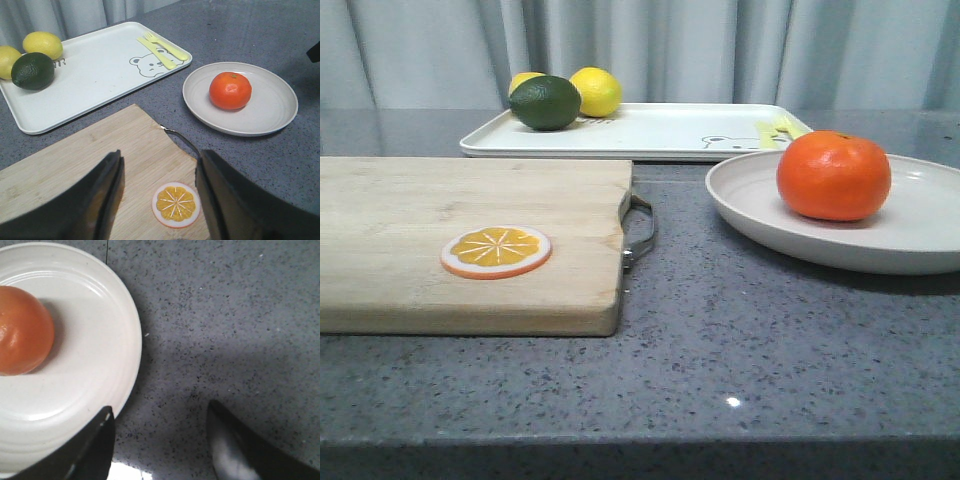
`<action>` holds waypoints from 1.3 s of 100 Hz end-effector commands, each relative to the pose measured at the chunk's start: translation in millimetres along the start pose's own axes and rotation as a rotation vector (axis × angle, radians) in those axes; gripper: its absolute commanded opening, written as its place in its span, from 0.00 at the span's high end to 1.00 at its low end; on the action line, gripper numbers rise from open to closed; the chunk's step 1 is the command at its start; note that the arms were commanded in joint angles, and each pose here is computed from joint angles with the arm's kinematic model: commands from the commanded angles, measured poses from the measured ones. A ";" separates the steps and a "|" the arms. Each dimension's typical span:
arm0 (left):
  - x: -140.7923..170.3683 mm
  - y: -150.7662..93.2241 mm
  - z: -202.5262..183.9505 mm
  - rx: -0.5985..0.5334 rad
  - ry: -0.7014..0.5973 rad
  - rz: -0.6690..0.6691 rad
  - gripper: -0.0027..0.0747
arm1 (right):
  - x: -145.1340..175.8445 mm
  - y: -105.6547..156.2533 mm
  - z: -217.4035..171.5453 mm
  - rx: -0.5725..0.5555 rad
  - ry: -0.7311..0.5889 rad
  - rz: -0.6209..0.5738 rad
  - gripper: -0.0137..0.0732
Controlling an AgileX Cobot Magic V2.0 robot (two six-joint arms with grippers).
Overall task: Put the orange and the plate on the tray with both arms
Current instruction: 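Grip the rim of the white plate with the right gripper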
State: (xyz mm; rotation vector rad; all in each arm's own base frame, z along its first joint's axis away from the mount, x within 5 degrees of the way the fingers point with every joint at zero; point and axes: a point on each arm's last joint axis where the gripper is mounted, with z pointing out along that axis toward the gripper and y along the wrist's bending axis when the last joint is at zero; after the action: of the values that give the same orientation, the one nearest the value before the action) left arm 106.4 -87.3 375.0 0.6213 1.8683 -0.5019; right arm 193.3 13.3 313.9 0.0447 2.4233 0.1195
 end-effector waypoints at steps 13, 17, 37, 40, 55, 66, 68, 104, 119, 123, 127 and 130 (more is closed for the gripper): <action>-14.7 -0.4 -5.5 0.001 -0.109 -0.001 0.55 | -29.9 9.2 15.2 -0.032 0.034 -0.015 0.35; -14.7 -0.4 -5.5 0.001 -0.109 -0.001 0.55 | -32.0 11.4 19.6 -0.036 0.050 -0.021 0.35; -14.7 -0.4 -5.5 0.001 -0.109 -0.001 0.56 | -38.8 12.9 48.5 -0.030 0.145 -0.022 0.35; -14.7 -0.4 -5.5 0.001 -0.109 -0.001 0.56 | -39.1 12.9 52.2 -0.029 0.155 -0.021 0.35; -14.6 -0.4 -5.5 0.001 -0.107 -0.001 0.56 | -38.3 13.3 67.5 -0.032 0.197 -0.010 0.35; -14.6 -0.4 -5.5 0.001 -0.107 -0.001 0.56 | -37.0 13.0 75.1 -0.029 0.221 -0.008 0.37; -14.6 -0.4 -5.5 0.001 -0.107 -0.001 0.56 | -36.8 13.0 76.2 -0.029 0.225 -0.008 0.37; -14.4 -0.4 -5.4 0.001 -0.105 -0.001 0.56 | -34.9 12.8 79.6 -0.026 0.250 0.001 0.73; -13.9 -0.4 -5.4 0.001 -0.100 -0.001 0.56 | -34.5 11.9 79.5 -0.024 0.255 0.010 0.83; -13.9 -0.4 -5.4 0.001 -0.100 -0.001 0.56 | -34.5 11.9 79.5 -0.024 0.255 0.010 0.85; -13.9 -0.4 -5.4 0.001 -0.100 -0.001 0.56 | -34.5 11.9 79.5 -0.023 0.255 0.011 0.87; -13.9 -0.4 -5.4 0.001 -0.100 -0.001 0.56 | -34.4 11.9 79.5 -0.023 0.256 0.011 0.89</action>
State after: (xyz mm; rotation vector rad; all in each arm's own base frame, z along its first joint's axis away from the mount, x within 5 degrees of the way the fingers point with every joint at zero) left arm 106.5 -87.2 375.0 0.6218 1.8679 -0.5004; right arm 270.3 30.6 263.0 0.0508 2.7383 0.1800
